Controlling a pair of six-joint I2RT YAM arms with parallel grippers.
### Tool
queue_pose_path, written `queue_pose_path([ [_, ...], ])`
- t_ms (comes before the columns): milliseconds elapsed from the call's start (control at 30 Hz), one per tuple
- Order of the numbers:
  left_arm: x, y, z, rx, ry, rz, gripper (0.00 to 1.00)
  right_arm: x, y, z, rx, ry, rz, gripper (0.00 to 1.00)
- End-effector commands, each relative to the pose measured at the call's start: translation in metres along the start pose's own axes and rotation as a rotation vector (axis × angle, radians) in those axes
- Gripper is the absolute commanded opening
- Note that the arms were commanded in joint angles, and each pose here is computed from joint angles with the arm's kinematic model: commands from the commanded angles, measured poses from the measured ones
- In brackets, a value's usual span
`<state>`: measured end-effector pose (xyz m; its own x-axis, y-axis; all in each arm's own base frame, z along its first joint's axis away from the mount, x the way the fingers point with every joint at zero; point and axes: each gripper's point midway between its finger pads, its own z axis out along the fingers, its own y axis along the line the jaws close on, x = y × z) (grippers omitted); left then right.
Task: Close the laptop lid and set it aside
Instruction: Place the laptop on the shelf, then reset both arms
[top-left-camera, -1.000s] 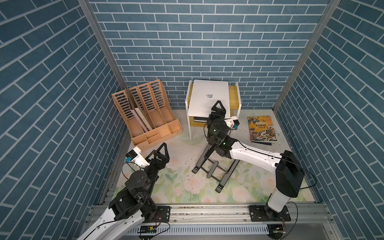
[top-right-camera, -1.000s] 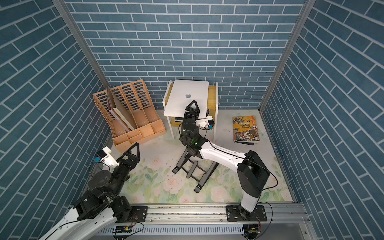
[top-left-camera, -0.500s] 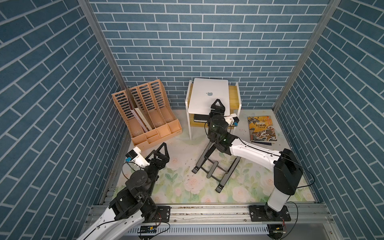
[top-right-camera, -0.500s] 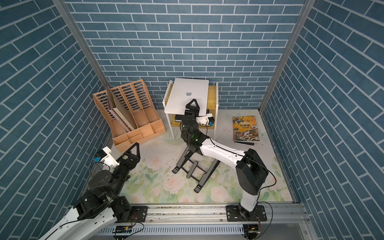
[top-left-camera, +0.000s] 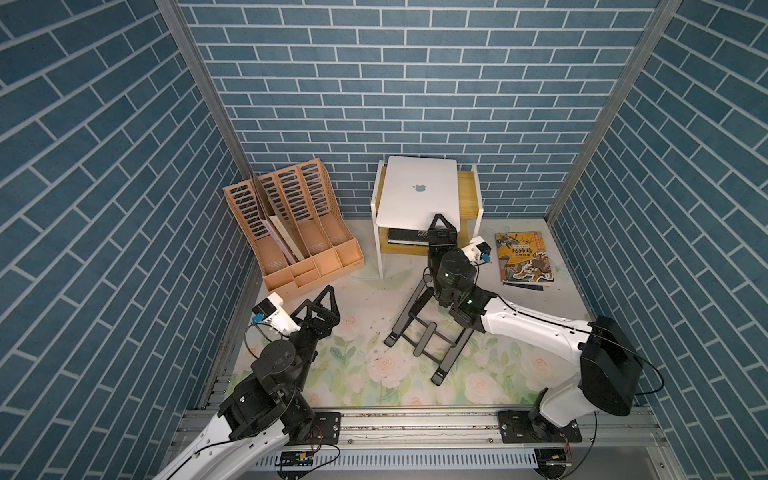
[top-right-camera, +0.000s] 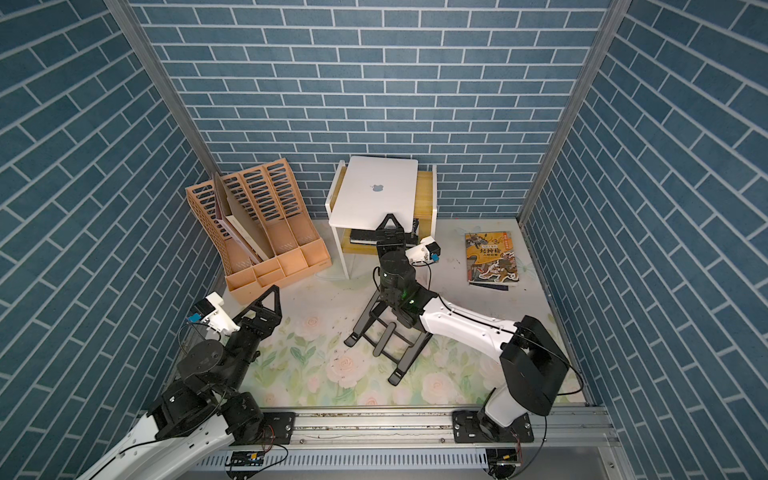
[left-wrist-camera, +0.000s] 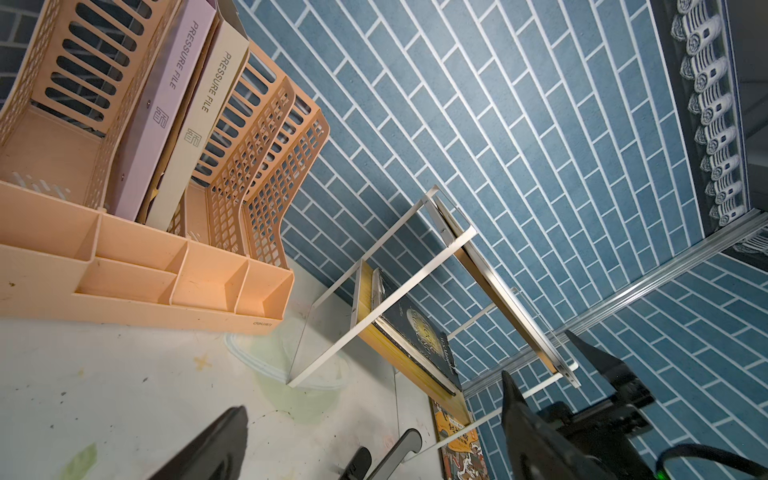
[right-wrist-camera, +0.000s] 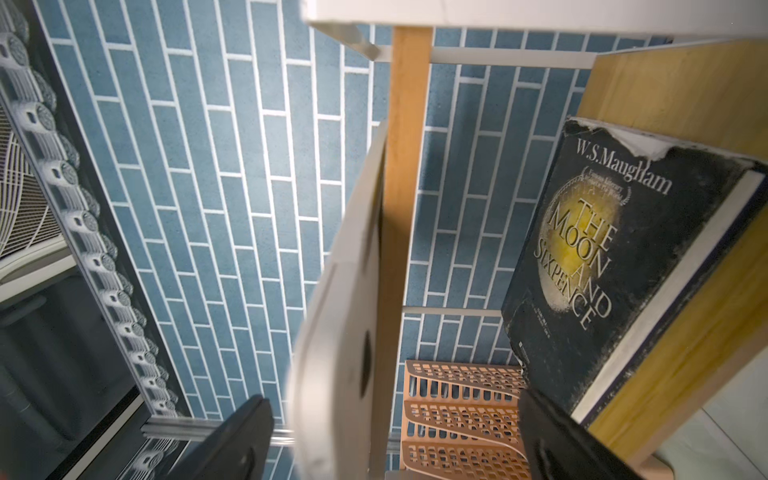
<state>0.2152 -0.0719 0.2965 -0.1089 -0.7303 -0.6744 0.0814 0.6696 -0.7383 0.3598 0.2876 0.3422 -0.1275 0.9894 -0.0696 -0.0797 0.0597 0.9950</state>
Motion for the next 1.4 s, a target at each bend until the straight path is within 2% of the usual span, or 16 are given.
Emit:
queue_pose_path([
  [0, 0.0, -0.013, 0.001, 0.055, 0.004, 0.048, 1.0, -0.012, 0.02, -0.028, -0.06, 0.05, -0.083, 0.97],
  [200, 0.016, -0.013, 0.009, 0.064, 0.037, 0.146, 0.99, -0.024, 0.005, -0.071, -0.081, 0.187, -0.201, 0.97],
  [333, 0.035, -0.019, 0.02, 0.085, 0.085, 0.186, 1.0, -0.042, 0.001, -0.098, -0.122, 0.225, -0.405, 0.97],
  [400, 0.041, -0.017, 0.025, 0.063, 0.103, 0.216, 1.0, -0.058, -0.014, -0.111, -0.104, 0.22, -0.504, 0.96],
  [500, 0.051, -0.018, 0.034, 0.046, 0.126, 0.308, 1.0, -0.082, -0.028, -0.125, -0.085, 0.176, -0.558, 0.96],
  [567, 0.054, -0.016, 0.04, 0.027, 0.12, 0.352, 0.99, -0.098, -0.037, -0.132, -0.065, 0.139, -0.655, 0.96],
  [667, 0.049, 0.001, 0.048, -0.078, 0.062, 0.426, 1.0, -0.124, -0.045, -0.14, -0.005, 0.063, -0.797, 0.96],
  [733, 0.045, 0.013, 0.049, -0.135, 0.015, 0.483, 1.0, -0.149, -0.049, -0.146, 0.039, -0.034, -0.898, 0.97],
  [833, 0.04, 0.022, 0.052, -0.151, -0.046, 0.551, 1.0, -0.177, -0.049, -0.153, 0.087, -0.163, -1.017, 0.98],
  [967, 0.033, 0.037, 0.055, -0.173, -0.113, 0.571, 1.0, -0.201, -0.055, -0.151, 0.174, -0.273, -1.154, 1.0],
  [1100, 0.023, 0.073, 0.061, -0.299, -0.139, 0.617, 1.0, -0.217, -0.065, -0.132, 0.254, -0.299, -1.261, 1.0],
  [1200, 0.011, 0.1, 0.064, -0.402, -0.157, 0.62, 1.0, -0.239, -0.074, -0.116, 0.348, -0.371, -1.322, 1.0],
  [1367, -0.001, 0.139, 0.064, -0.523, -0.181, 0.647, 1.0, -0.262, -0.108, -0.087, 0.49, -0.378, -1.48, 0.98],
])
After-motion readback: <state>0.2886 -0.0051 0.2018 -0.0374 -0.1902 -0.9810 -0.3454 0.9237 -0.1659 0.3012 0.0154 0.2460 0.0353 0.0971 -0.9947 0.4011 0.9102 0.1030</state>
